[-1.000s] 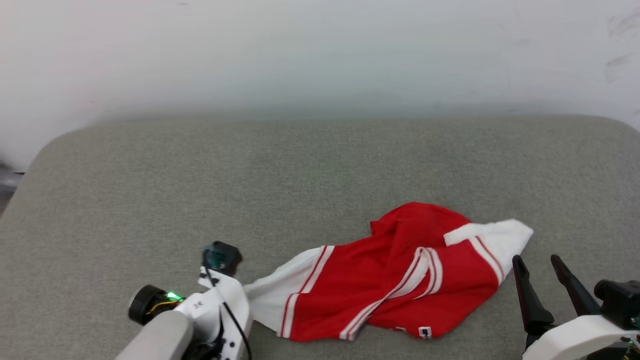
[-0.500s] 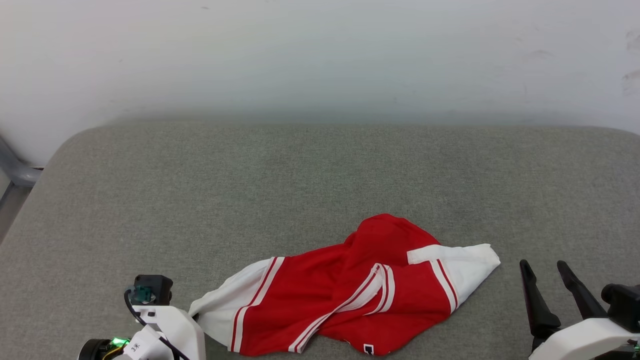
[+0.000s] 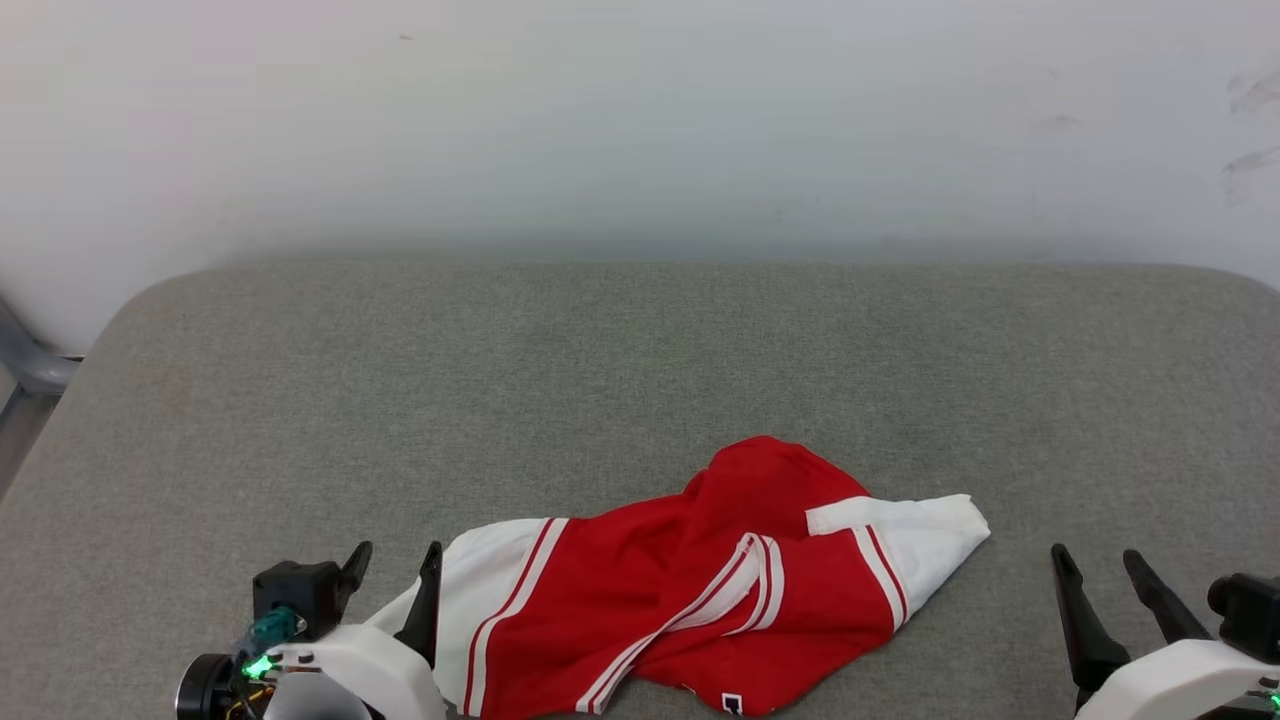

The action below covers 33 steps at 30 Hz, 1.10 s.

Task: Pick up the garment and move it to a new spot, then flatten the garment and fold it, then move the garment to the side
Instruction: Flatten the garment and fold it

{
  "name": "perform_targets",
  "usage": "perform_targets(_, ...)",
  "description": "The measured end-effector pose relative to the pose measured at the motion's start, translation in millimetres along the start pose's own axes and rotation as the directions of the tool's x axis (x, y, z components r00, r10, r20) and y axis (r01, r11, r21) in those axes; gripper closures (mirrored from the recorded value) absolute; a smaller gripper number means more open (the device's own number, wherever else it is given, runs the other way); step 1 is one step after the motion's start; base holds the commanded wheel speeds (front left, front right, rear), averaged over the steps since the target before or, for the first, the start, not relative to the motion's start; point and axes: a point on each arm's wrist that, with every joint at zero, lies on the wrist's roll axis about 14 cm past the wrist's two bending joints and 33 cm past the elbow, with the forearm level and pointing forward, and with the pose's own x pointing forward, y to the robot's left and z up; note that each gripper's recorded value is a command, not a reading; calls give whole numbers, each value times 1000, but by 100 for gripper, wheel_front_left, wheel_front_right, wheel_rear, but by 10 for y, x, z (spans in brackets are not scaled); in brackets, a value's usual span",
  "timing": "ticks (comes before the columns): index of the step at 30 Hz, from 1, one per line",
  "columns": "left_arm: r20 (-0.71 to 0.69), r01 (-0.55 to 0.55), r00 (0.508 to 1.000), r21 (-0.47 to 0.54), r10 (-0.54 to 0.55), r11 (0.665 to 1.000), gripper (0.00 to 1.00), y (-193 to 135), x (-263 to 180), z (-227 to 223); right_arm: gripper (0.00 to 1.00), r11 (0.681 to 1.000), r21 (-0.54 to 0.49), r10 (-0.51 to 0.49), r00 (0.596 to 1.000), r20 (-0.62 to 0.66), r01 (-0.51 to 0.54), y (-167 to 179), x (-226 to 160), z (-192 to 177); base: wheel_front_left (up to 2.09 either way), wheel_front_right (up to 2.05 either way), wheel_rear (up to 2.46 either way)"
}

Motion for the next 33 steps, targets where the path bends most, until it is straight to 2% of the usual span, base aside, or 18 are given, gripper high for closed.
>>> perform_targets(8,166,-5,986,-2,5,1000,0,-73,-105,282,0,998,21,-62,980,-189,67,-265,-24,-425,0,0,0)
perform_targets(16,233,-14,972,-7,15,1000,0,-79,-130,448,0,999,34,-12,936,-351,25,-260,350,-599,0,0,0)
perform_targets(17,245,-12,969,-17,16,1000,0,-102,-85,487,0,1000,7,18,905,-425,-16,-208,574,-604,0,0,0)
perform_targets(19,250,-17,968,-18,21,1000,0,-90,-65,498,0,999,-8,39,880,-474,-49,-145,713,-614,0,0,0)
perform_targets(23,242,-30,970,-31,37,999,0,-62,-25,465,0,989,-80,54,817,-574,-121,-33,931,-678,0,0,0)
perform_targets(27,232,-42,971,-41,51,998,0,-30,26,423,0,979,-108,53,735,-676,-170,49,1036,-871,0,0,0)
perform_targets(29,225,-49,973,-44,57,998,0,-14,55,397,0,973,-128,40,685,-727,-192,50,1043,-1002,0,0,0)
perform_targets(33,202,-63,977,-55,73,997,0,24,95,317,0,971,-121,15,555,-832,-207,11,970,-1274,0,0,0)
